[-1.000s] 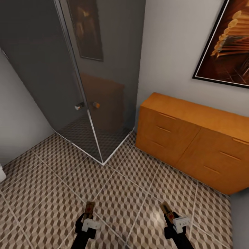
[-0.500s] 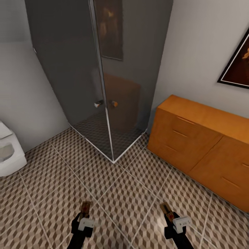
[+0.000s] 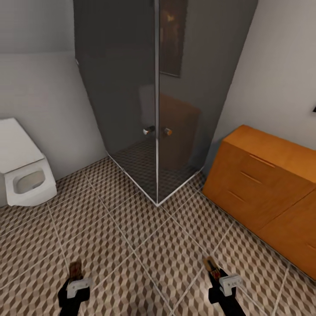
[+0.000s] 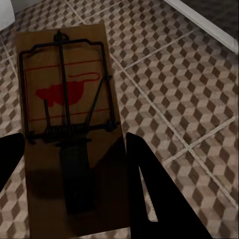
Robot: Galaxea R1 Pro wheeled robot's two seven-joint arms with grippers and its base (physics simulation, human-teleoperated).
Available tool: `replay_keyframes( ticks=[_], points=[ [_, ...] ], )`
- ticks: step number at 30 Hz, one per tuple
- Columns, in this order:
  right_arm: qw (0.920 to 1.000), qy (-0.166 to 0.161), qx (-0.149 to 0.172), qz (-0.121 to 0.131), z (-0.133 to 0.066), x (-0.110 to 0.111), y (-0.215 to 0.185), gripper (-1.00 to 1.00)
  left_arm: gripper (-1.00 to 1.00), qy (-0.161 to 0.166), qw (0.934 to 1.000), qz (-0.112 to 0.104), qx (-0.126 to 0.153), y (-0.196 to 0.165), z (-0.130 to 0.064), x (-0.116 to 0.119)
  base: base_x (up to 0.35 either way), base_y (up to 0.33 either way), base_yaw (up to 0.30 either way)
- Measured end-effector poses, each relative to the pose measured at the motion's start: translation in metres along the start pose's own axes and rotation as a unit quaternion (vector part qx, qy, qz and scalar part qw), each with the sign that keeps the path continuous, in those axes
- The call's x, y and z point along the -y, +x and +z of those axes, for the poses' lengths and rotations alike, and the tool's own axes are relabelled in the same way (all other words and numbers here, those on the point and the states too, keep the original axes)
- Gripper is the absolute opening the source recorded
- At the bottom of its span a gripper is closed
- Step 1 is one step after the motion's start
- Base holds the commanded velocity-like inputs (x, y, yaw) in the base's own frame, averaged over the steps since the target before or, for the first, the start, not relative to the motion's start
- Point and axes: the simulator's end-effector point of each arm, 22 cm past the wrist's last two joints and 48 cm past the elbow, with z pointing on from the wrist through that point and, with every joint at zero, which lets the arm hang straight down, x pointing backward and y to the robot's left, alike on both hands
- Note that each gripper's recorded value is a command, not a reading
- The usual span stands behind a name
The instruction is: Take the four mousetraps from the cabinet in the bathroom and place them on the bathroom floor. Make sure all four end up on the same floor surface, and ensure that at least two of them are either under or directly next to the same bathroom sink.
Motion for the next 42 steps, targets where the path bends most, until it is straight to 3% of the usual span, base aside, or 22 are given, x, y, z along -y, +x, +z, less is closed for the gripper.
replay_keyframes(
  ticks=[2, 5, 10, 42],
  points=[
    [1.0, 0.0, 0.0, 0.0, 0.0, 0.0, 0.0, -1.0, -1.0, 0.025, 0.9997, 0.001, 0.005, 0.0, -0.002, 0.009, 0.0, 0.0, 0.286],
    [1.0, 0.0, 0.0, -0.001, 0.0, 0.0, 0.0, -1.0, -1.0, 0.037, 0.9993, 0.004, 0.002, 0.004, -0.005, 0.011, 0.0, 0.0, 0.286],
    [1.0, 0.0, 0.0, -0.001, 0.0, 0.0, 0.0, -1.0, -1.0, 0.037, 0.9989, 0.017, -0.024, 0.026, -0.016, 0.003, 0.0, 0.0, 0.28],
    [1.0, -0.002, -0.008, 0.0, 0.0, -0.001, 0.007, -1.0, -1.0, 0.039, 0.9985, 0.018, -0.035, 0.036, -0.019, 0.005, 0.0, 0.0, 0.237]
  ],
)
